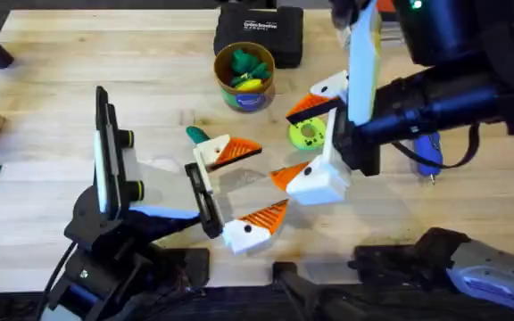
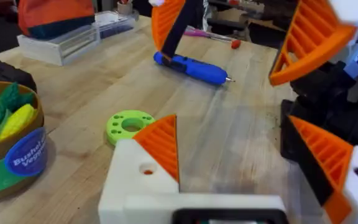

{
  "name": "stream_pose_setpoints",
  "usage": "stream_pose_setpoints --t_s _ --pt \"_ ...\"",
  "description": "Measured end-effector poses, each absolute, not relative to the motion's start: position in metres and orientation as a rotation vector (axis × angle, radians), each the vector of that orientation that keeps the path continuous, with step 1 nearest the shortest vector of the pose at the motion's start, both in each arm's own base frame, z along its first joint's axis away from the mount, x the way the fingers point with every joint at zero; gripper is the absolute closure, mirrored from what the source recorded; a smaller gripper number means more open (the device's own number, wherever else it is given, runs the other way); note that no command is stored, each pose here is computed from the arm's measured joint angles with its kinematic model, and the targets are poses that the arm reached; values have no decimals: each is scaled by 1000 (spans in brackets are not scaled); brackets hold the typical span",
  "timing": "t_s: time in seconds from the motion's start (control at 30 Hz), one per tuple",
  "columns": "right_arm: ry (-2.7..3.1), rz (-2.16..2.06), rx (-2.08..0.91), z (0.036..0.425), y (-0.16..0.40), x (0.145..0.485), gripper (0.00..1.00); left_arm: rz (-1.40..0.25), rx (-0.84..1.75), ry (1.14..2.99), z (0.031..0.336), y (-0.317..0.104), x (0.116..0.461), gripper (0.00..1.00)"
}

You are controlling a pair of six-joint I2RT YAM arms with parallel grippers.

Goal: Pick up the gripper from the table and insert it into the empty holder that is missing its gripper. Then pick up a screw, insert it into the mounting hole, and use the screwdriver to tighten it. Finally, clean up the table by picking up the vegetable and placing it into the bucket.

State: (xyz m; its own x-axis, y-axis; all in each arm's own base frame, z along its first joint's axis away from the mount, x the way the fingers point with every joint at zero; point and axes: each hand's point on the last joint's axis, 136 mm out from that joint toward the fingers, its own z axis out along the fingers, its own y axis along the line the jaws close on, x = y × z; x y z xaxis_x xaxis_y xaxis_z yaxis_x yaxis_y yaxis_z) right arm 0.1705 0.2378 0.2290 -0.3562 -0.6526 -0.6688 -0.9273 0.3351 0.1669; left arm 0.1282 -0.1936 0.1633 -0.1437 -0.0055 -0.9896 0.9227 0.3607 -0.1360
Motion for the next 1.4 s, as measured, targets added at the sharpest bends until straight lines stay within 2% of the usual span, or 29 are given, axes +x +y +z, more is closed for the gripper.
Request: stream_pose_setpoints --t_s 0.33,0.43,0.63,0.9,1.13,1.4 --pt "2171 649 -1375 219 226 176 7 -1019 875 1479 163 -194 128 16" --pt "2258 538 -1315 209 207 189 7 -1019 875 1479 163 -194 128 15" --pt "2457 345 -1150 177 172 225 7 -1019 875 1479 163 -194 128 16" --pt "2643 202 -1137 127 157 245 32 -1020 875 1479 163 -194 128 15" --pt "2752 135 -1167 87 155 254 268 -1019 875 1479 163 -194 128 15" --pt "2762 132 -1159 70 161 265 571 -1020 875 1480 163 -194 128 15"
